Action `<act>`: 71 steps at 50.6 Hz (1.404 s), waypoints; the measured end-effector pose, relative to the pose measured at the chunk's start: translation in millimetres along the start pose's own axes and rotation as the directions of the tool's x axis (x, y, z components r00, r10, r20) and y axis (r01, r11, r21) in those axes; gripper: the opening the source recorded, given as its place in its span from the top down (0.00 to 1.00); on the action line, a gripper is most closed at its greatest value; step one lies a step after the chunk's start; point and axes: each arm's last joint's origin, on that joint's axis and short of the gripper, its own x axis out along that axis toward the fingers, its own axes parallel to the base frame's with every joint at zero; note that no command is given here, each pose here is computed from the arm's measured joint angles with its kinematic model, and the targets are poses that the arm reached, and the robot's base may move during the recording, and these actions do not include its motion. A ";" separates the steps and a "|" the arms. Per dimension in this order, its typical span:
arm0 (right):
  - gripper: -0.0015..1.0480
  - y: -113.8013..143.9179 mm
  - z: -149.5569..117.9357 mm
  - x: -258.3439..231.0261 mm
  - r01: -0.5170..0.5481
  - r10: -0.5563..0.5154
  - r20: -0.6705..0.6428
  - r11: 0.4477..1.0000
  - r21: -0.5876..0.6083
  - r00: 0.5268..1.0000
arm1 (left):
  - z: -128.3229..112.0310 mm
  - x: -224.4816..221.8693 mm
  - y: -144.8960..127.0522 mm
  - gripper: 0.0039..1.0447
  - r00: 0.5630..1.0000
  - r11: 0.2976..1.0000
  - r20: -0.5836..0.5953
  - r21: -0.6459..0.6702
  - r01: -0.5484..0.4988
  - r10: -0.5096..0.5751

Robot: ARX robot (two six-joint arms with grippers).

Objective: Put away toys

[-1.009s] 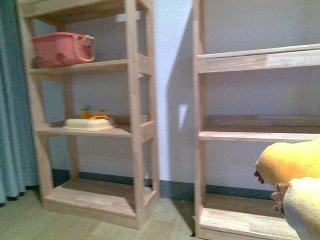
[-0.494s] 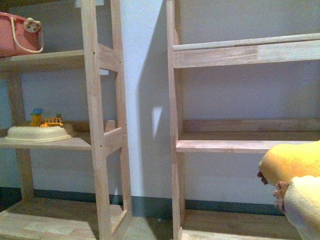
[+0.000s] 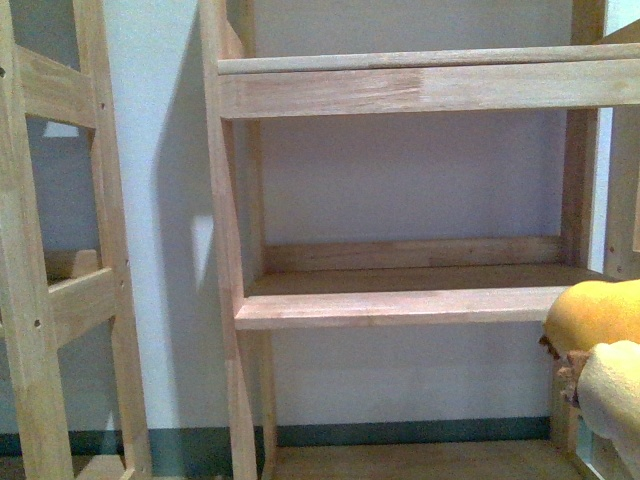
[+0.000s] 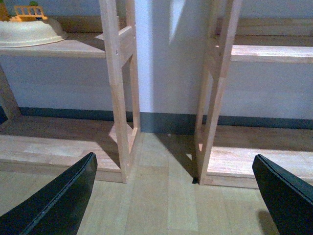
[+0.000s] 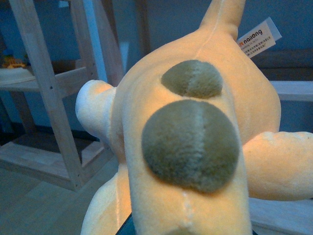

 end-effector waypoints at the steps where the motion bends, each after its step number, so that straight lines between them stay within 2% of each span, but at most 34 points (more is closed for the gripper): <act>1: 0.93 0.1 0.0 0.0 -0.003 0.003 0.000 1.000 0.000 1.000 | 0.1 0.0 0.1 0.06 1.000 1.000 0.001 0.000 -0.002 0.002; 53: 0.93 0.2 -0.1 0.0 -0.006 0.006 -0.001 1.000 0.000 1.000 | 0.1 0.0 0.2 0.06 1.000 1.000 0.001 0.000 -0.003 0.003; 57: 0.93 -2.5 -1.3 2.2 0.073 -0.077 -0.065 0.995 -0.063 0.995 | 0.1 -0.1 0.2 0.06 1.000 1.000 0.001 0.000 -0.003 0.003; 59: 0.93 -5.0 3.8 4.8 0.094 -0.100 -0.072 0.992 -0.089 0.992 | 0.1 -0.1 0.2 0.06 1.000 1.000 0.001 0.000 -0.003 0.003; 63: 0.93 -9.4 34.4 11.8 0.128 -0.129 -0.004 0.985 -0.117 0.992 | 0.1 0.0 0.2 0.06 1.000 1.000 0.001 0.000 -0.003 0.003; 65: 0.93 -9.5 59.8 15.8 0.128 -0.121 0.060 0.983 -0.134 0.991 | 0.1 -0.1 0.2 0.06 1.000 1.000 0.001 0.000 -0.003 0.003; 71: 0.93 -7.9 107.0 22.9 0.106 -0.079 0.159 0.980 -0.169 0.984 | 0.1 -0.1 0.2 0.06 1.000 1.000 0.001 0.000 -0.003 0.003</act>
